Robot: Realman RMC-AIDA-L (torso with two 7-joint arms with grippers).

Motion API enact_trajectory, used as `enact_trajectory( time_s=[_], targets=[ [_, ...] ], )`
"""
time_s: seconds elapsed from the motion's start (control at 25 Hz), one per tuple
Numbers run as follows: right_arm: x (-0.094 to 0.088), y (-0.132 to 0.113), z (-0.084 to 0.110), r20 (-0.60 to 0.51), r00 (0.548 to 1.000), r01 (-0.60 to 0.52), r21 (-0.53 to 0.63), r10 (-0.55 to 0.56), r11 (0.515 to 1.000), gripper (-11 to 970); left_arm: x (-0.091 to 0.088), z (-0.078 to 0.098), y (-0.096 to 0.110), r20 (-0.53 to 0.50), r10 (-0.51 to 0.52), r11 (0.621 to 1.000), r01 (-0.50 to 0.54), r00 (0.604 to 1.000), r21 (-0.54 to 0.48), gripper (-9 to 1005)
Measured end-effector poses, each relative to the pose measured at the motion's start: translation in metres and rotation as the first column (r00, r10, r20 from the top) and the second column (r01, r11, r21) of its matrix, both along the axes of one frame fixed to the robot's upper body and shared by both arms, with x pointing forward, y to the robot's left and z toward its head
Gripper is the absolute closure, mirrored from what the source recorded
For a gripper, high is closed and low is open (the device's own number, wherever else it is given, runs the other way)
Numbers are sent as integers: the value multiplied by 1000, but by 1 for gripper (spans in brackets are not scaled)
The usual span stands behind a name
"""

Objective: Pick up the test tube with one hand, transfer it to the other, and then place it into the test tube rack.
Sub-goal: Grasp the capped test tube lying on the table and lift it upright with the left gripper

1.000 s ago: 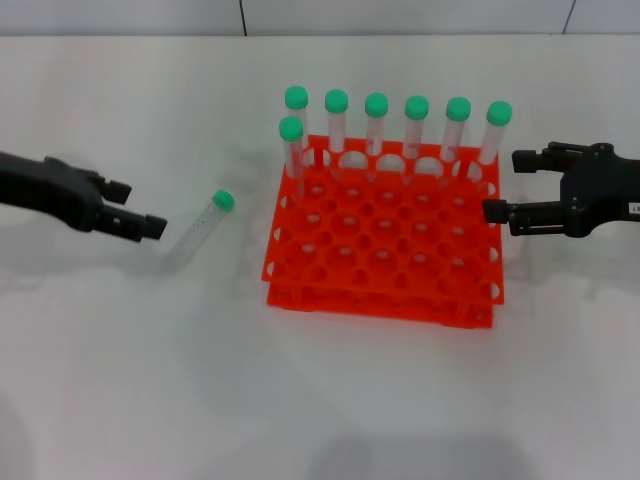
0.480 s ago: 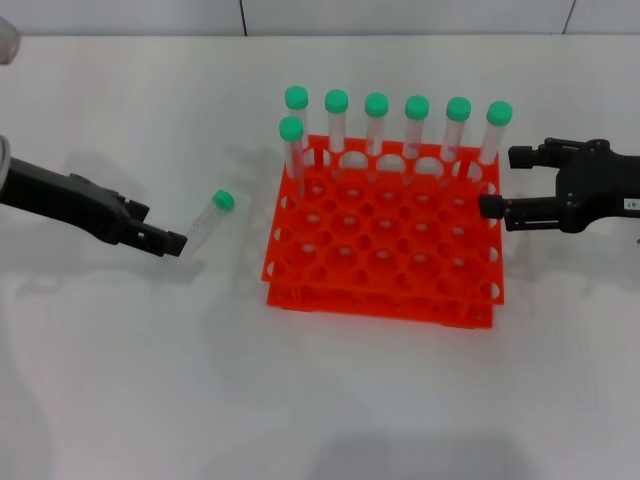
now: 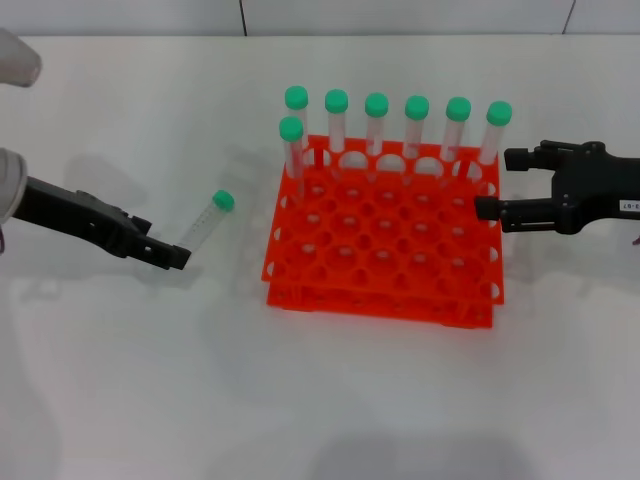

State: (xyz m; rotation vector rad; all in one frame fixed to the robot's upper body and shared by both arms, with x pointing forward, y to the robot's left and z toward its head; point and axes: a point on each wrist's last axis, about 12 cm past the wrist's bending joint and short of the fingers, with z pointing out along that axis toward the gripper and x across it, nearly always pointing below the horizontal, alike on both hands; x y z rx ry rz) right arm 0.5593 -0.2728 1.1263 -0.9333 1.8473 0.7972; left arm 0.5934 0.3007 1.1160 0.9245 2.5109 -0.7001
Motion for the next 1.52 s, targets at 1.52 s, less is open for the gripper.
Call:
enact_trajectory(
  time_s=[1.52],
  targets=[
    [3, 2, -1, -3, 1000, 8, 5, -8, 1000, 108, 11, -2, -17, -43, -34, 993, 39, 998, 114, 285]
  ],
)
